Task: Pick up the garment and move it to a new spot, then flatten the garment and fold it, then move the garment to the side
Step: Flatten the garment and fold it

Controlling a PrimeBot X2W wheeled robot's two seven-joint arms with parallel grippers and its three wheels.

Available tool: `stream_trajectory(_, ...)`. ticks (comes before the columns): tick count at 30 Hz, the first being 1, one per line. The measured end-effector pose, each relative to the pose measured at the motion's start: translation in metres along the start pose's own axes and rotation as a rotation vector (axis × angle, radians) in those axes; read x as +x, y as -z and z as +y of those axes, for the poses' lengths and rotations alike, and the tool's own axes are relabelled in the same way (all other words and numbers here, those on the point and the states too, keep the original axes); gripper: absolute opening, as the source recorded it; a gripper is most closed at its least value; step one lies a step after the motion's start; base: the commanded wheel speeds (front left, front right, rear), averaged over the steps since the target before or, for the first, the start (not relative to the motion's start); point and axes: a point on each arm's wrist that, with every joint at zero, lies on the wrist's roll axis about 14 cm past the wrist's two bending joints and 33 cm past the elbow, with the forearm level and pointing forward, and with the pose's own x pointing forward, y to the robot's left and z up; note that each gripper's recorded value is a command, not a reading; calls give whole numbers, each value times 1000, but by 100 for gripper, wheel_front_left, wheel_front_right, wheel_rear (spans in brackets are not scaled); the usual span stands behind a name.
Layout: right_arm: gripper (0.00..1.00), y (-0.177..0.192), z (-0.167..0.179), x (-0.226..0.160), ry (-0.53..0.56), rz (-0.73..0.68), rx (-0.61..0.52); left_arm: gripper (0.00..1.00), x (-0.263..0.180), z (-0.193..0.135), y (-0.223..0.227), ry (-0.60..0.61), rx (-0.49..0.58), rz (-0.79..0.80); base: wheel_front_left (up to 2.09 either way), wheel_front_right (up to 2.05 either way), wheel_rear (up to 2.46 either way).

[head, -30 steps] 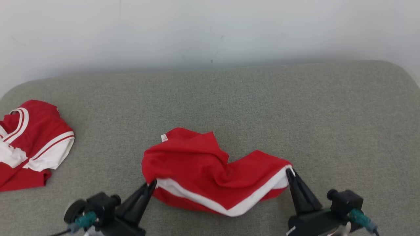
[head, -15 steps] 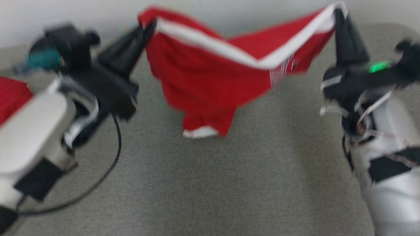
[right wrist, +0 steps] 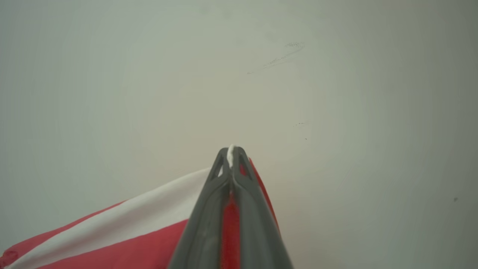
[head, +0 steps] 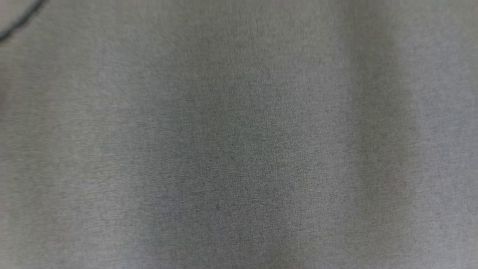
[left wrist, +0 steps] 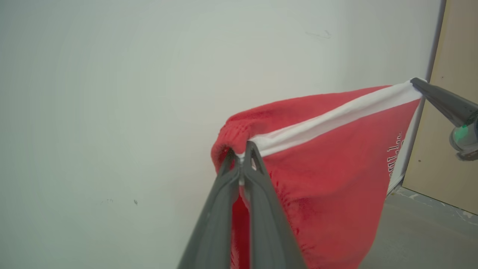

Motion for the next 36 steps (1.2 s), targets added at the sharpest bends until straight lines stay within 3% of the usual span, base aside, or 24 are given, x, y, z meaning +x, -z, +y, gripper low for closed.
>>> stream_trajectory(8,0,16,-21,32,40,16,-67,0,30,8,26,27,17,5,0,0,0)
stream_trajectory(12,0,34,-24,36,35,54,-111,0,37,7,42,49,38,17,0,0,0)
stream_trajectory(19,0,63,-33,27,25,109,-137,0,34,14,68,47,-22,1,0,0,0)
stream_trajectory(24,0,84,-41,-1,32,158,-84,0,17,21,85,6,-125,-20,0,0,0)
stream_trajectory(31,0,106,-54,-70,53,256,-39,0,-29,-10,133,30,-208,88,0,0,0)
stream_trajectory(36,0,114,-56,-132,65,328,-17,0,-65,-36,138,14,-289,91,0,0,0)
